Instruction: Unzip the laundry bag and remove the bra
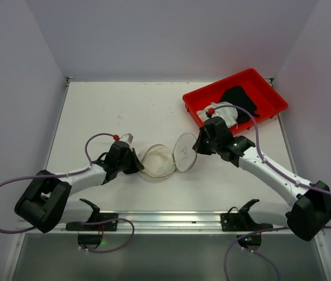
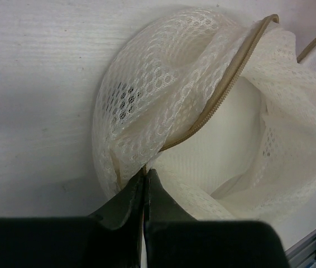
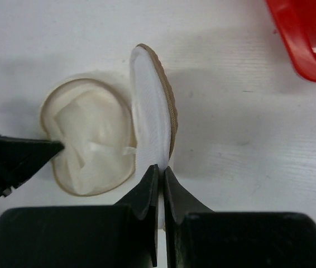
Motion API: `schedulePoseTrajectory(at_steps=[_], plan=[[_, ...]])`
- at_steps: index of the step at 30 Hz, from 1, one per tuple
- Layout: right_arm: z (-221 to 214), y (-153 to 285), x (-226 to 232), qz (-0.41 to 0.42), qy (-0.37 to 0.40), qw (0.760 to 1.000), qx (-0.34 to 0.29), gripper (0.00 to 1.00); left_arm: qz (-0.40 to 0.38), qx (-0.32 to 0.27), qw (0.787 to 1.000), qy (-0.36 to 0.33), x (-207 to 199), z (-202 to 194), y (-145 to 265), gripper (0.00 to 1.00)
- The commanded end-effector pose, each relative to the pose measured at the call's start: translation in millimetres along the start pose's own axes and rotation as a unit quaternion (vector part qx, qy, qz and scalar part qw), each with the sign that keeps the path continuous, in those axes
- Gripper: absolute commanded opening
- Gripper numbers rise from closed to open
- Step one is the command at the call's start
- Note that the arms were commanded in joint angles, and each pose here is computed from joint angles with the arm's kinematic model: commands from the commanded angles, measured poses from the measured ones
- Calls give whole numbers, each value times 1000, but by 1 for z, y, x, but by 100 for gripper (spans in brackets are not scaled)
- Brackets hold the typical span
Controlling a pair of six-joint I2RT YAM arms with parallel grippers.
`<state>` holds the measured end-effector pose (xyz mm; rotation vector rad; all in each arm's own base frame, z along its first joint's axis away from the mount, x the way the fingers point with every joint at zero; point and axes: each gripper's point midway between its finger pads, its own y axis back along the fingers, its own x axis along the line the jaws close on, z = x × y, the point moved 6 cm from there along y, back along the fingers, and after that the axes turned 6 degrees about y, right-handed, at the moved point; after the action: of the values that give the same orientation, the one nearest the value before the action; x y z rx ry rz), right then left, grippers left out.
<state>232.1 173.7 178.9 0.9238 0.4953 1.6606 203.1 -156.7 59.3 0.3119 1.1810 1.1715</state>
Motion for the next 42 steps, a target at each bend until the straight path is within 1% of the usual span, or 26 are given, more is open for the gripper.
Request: schedulePoseTrajectory(at_steps=[1,5,6,8,10,13,14,16,18,21,24,29,33,35,36,37,38,39,42], plan=[[11,23,24,37,58,997,-25,0,-36,-8,999,-3,-15,3,-4,0],[17,35,60,125,82,988,-34,0,-40,-2,999,-7,-18,-1,-7,0],[15,39,74,172,88,981,-26,0,-44,0,999,-6,-20,-2,-7,0],[16,37,90,209,91,973,-18,0,-48,8,999,-6,-22,-7,-9,0],[10,34,109,241,105,965,8,0,-54,9,998,-6,-25,-10,-9,0],[1,27,129,267,125,955,30,0,-59,13,998,-1,-26,-14,-9,0],[-6,14,132,263,127,955,50,0,-60,13,998,-1,-26,-15,-9,0],[-12,5,144,283,131,948,69,0,-60,11,998,2,-26,-16,-8,0],[-26,-14,149,282,132,945,100,1,-60,7,998,4,-25,-15,-7,0],[-42,-37,153,289,125,939,139,6,-57,4,998,8,-22,-17,-5,0],[-59,-56,152,286,124,936,165,10,-52,2,999,11,-19,-19,-4,0],[-80,-78,141,262,137,936,191,12,-45,0,999,15,-14,-21,-2,0],[-93,-86,134,258,136,933,209,24,-40,-3,999,14,-12,-21,-1,0],[-97,-88,132,255,131,933,218,28,-38,-7,999,13,-12,-20,0,0],[-98,-88,132,254,129,932,222,33,-33,-6,999,13,-11,-20,1,1],[-98,-87,134,260,127,930,227,38,-29,-7,999,13,-10,-20,2,4],[-98,-86,135,264,127,928,230,42,-24,-14,1000,14,-8,-18,3,10],[-98,-85,136,269,125,927,231,48,-14,-12,1000,13,-5,-20,4,12],[-93,-78,142,285,122,924,225,57,-2,-21,1000,12,-2,-19,9,22]])
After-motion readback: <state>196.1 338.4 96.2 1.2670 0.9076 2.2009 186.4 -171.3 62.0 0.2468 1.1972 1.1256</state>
